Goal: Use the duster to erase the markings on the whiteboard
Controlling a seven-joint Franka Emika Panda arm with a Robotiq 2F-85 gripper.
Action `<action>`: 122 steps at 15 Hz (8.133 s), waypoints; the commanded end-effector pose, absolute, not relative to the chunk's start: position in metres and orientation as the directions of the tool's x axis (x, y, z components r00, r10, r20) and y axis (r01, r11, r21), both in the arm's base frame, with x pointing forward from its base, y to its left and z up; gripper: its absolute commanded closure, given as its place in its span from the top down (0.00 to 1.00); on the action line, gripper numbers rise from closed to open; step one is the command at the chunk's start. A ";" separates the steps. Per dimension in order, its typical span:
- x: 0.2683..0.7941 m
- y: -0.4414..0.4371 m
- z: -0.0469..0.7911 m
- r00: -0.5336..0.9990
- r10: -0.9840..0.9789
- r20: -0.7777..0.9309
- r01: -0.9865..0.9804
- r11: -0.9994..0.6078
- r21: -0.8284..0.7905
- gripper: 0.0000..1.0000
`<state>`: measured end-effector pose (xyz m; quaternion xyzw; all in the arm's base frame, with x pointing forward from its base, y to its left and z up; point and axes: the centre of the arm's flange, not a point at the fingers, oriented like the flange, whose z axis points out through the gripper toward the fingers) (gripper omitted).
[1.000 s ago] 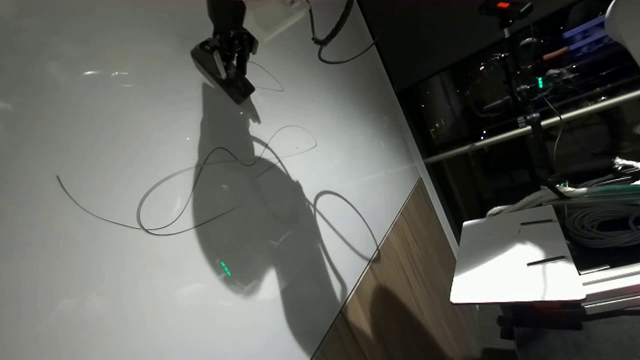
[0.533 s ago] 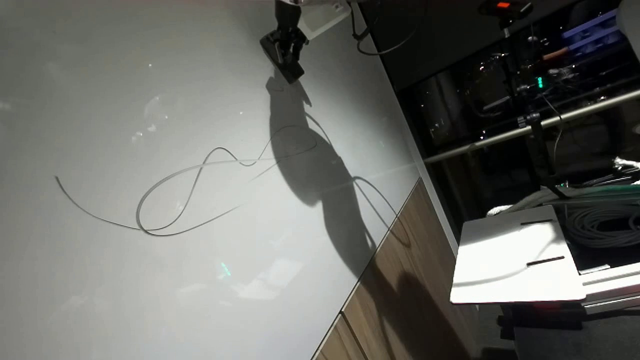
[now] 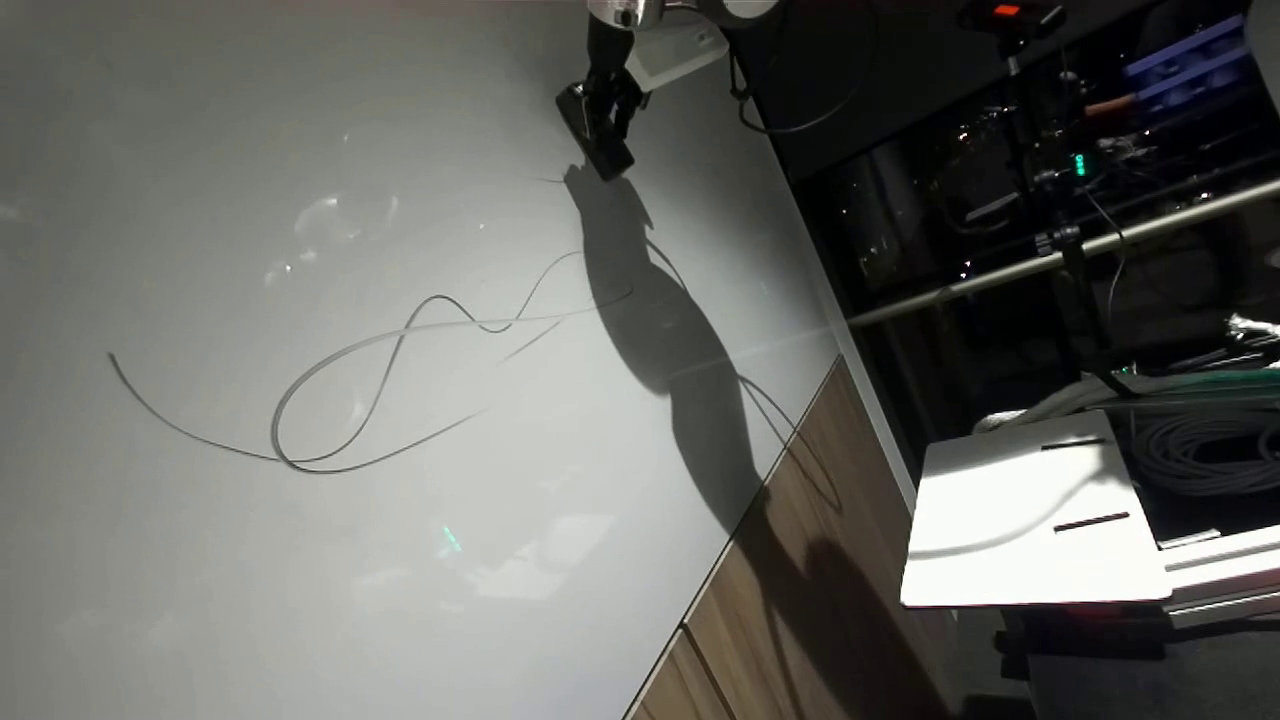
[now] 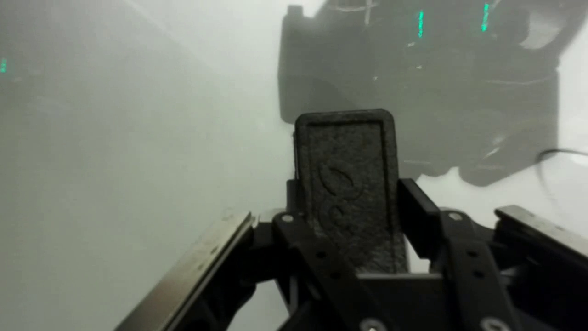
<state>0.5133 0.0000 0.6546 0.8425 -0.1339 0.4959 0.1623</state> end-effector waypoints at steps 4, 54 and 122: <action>0.515 0.107 0.662 0.472 -0.030 0.881 -0.233 -0.968 0.091 0.27; 0.547 0.129 0.642 0.517 0.057 0.854 -0.140 -0.979 0.149 0.27; 0.529 0.011 0.530 0.555 -0.166 0.815 -0.310 -0.951 0.017 0.27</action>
